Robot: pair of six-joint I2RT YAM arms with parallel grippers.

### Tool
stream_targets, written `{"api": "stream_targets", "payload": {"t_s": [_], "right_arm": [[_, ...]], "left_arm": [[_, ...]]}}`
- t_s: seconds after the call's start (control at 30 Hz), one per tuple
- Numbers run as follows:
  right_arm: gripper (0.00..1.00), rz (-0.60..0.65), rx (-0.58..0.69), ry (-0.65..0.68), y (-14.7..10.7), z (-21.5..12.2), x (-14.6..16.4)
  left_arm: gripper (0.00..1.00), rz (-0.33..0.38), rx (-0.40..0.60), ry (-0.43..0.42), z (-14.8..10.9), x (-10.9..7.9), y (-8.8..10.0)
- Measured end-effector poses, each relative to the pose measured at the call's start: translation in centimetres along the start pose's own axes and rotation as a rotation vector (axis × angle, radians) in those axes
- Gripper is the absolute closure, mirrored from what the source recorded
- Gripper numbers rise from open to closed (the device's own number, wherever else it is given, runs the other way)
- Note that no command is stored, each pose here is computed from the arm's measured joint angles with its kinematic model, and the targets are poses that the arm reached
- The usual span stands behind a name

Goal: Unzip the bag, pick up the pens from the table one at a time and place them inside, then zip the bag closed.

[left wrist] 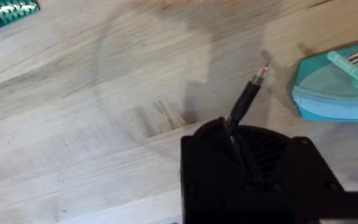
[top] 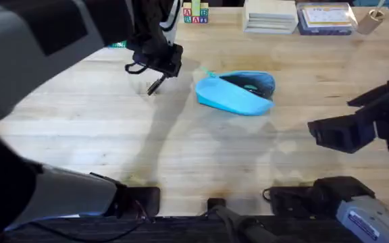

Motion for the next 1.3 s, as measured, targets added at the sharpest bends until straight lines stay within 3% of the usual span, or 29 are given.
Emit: {"api": "stream_targets", "payload": {"t_s": [0.3, 0.33, 0.63, 0.97, 1.3], "right_arm": [[0.004, 0.000, 0.000, 0.000, 0.0, 0.0, 0.0], [0.004, 0.000, 0.000, 0.000, 0.0, 0.0, 0.0], [0.004, 0.000, 0.000, 0.000, 0.0, 0.0, 0.0], [0.004, 0.000, 0.000, 0.000, 0.0, 0.0, 0.0], [0.004, 0.000, 0.000, 0.000, 0.0, 0.0, 0.0]], "left_arm": [[0.958, 0.036, -0.138, 0.022, -5.4, -0.3, 0.2], [0.958, 0.091, -0.192, 0.024, -7.4, -1.1, 0.2], [0.960, 0.285, -0.176, -0.005, -10.4, -3.6, -0.6], [0.960, 0.454, -0.244, -0.010, -14.7, -5.2, 1.2], [0.960, 0.631, -0.186, -0.077, -14.7, -7.8, 4.6]]}}
Point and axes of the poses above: each hand's point on the last joint's axis, 136 mm out from that joint toward the fingers, its own z axis out along the fingers, its own x axis along the line the jaws close on, y = z × x, the point moved 5 cm from there along -z, back along the fingers, and after that the axes turned 11 degrees about z, right-handed, at the moved point
